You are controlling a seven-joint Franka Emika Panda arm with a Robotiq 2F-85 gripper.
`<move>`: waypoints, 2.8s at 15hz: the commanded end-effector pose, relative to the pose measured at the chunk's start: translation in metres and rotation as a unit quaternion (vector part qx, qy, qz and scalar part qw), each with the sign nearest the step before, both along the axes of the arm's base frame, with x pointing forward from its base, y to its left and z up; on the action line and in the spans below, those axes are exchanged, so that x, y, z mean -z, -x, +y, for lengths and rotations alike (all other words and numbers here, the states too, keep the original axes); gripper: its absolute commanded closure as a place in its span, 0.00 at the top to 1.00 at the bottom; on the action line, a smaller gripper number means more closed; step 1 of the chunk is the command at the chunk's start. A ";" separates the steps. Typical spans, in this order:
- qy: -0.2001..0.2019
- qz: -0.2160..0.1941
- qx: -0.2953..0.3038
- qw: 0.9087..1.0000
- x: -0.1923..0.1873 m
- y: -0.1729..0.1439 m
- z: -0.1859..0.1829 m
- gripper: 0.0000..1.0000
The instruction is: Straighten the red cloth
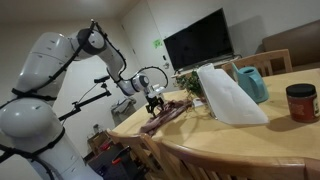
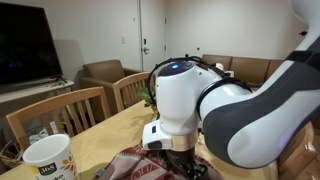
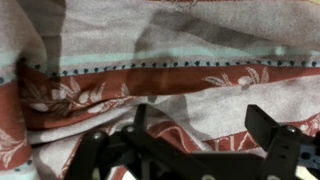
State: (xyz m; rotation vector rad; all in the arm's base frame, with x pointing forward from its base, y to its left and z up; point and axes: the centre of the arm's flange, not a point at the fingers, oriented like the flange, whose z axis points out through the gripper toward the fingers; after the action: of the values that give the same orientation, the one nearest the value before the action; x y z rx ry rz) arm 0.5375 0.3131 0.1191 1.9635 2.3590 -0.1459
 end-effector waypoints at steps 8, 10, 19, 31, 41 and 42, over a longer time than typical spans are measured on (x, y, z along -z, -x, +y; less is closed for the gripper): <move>0.003 -0.026 -0.006 1.000 -0.004 -0.024 0.015 1.00; -0.002 -0.023 -0.009 1.000 -0.001 -0.024 0.016 1.00; 0.003 -0.019 -0.012 1.000 0.006 -0.018 0.016 0.27; 0.034 -0.027 -0.064 0.997 -0.018 -0.006 0.065 0.01; 0.029 -0.043 -0.086 0.995 -0.040 -0.013 0.095 0.01; 0.026 -0.040 -0.087 0.995 -0.038 -0.014 0.097 0.01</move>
State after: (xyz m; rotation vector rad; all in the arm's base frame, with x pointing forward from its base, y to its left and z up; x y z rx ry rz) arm 0.5453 0.4052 0.1535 1.7186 2.4179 -0.1207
